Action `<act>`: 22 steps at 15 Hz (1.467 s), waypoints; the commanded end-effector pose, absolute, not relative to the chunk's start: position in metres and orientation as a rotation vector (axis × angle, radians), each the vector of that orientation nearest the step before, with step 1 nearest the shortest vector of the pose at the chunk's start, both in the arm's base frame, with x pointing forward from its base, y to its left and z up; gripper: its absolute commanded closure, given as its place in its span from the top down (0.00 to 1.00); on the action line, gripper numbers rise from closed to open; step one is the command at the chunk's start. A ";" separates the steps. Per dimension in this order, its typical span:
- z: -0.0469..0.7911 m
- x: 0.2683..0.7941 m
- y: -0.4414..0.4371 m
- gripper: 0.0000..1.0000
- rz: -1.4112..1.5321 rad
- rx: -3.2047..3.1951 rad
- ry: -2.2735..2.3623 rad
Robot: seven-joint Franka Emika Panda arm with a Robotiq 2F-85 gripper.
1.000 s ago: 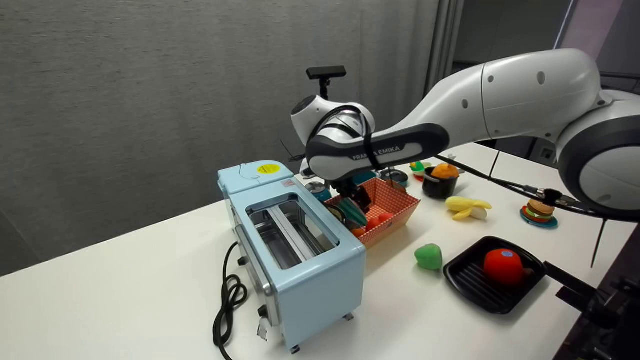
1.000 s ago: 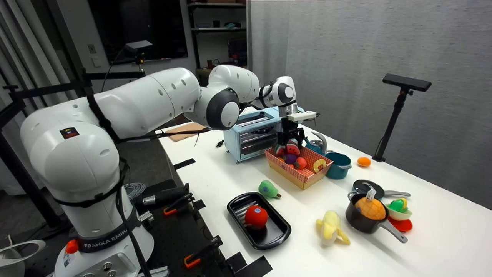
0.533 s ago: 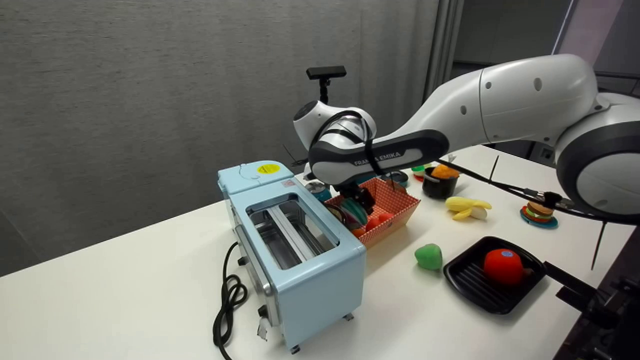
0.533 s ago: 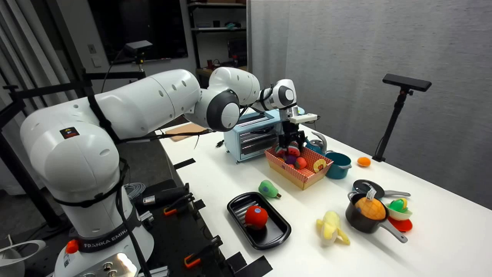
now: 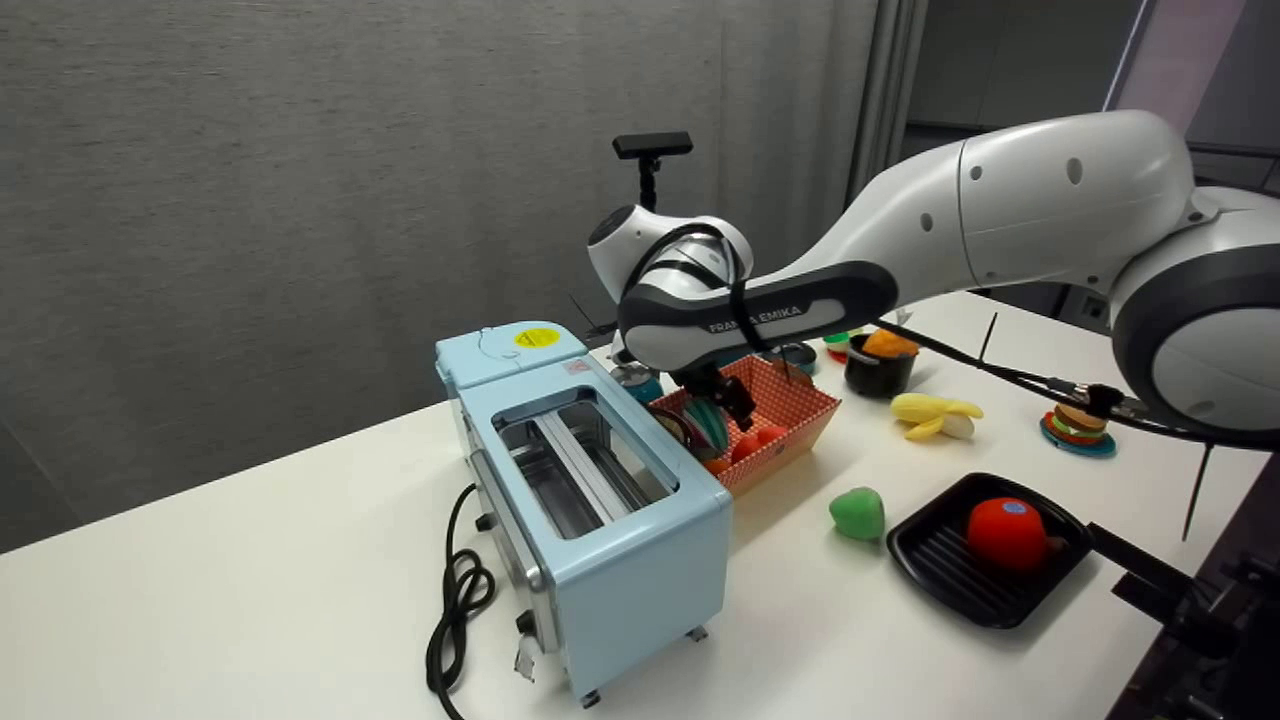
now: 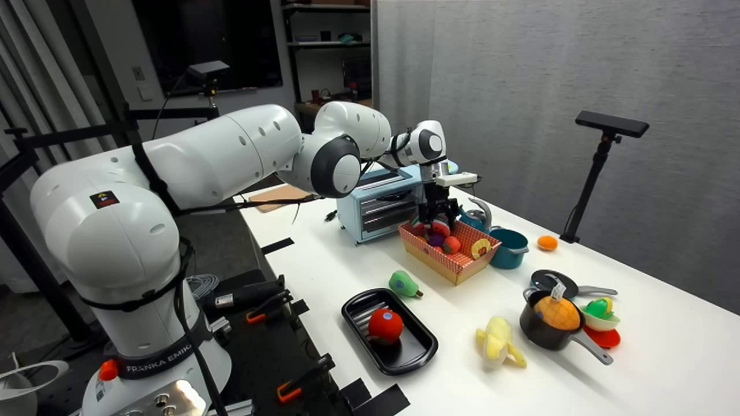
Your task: Get the toy squishy watermelon and put it in the green pot
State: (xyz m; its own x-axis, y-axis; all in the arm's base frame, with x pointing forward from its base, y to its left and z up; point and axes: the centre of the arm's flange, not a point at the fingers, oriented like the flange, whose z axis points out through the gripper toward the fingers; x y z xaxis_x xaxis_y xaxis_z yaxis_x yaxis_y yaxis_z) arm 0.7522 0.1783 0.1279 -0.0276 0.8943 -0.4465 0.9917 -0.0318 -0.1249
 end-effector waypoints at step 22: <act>0.144 0.736 0.171 0.00 -0.536 2.056 1.991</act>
State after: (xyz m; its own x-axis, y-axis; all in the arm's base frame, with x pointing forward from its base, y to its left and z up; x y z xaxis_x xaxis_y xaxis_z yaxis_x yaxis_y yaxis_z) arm 0.7553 0.1733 0.1297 -0.0141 0.8984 -0.4389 0.9930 -0.0389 -0.1116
